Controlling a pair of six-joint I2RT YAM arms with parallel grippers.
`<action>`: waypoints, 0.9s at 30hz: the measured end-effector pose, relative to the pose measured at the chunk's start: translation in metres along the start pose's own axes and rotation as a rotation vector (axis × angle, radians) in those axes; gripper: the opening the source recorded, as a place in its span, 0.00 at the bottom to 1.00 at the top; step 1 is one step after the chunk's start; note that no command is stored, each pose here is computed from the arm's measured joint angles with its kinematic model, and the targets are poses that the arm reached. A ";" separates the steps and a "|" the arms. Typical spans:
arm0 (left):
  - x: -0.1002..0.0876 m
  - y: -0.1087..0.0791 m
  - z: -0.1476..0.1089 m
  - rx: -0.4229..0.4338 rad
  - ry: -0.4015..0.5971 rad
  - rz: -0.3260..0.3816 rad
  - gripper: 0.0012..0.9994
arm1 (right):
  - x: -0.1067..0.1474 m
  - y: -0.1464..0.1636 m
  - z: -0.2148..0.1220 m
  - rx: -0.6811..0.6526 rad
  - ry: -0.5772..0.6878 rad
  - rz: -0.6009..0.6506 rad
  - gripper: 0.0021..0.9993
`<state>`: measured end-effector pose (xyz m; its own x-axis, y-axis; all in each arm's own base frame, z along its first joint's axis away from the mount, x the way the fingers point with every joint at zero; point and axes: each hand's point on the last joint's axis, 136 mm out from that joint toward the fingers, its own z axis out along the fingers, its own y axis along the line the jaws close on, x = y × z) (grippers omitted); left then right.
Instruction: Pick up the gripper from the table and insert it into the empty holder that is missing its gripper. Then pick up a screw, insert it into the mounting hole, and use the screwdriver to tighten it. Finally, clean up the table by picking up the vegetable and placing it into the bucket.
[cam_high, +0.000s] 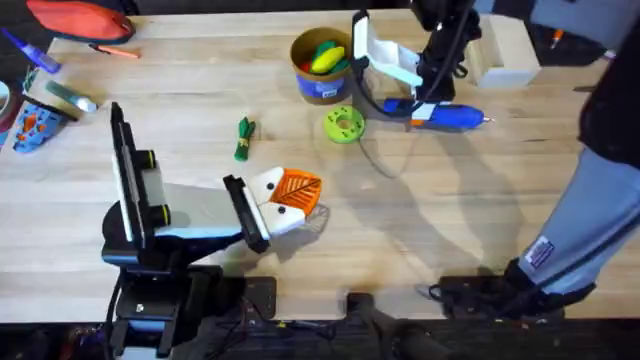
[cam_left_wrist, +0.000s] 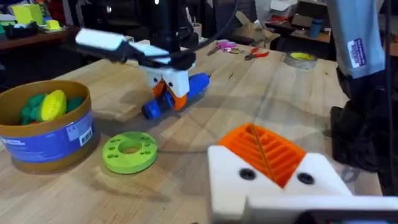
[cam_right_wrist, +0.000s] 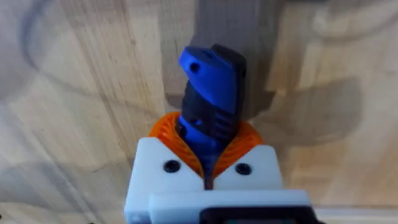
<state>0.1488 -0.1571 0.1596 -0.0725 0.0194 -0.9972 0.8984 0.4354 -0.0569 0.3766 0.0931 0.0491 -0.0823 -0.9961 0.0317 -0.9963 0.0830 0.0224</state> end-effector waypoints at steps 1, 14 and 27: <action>0.000 0.000 0.000 0.000 0.000 0.000 0.01 | 0.000 0.001 0.011 -0.024 0.008 0.000 0.02; 0.000 0.000 0.000 0.000 0.000 0.000 0.01 | 0.000 -0.001 0.010 -0.013 0.013 -0.004 0.99; 0.000 0.000 0.000 0.000 0.000 0.000 0.01 | -0.004 -0.003 -0.011 0.042 -0.007 0.043 0.99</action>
<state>0.1488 -0.1571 0.1596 -0.0726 0.0194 -0.9972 0.8984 0.4354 -0.0569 0.3802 0.0975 0.0602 -0.1250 -0.9918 0.0250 -0.9920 0.1245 -0.0204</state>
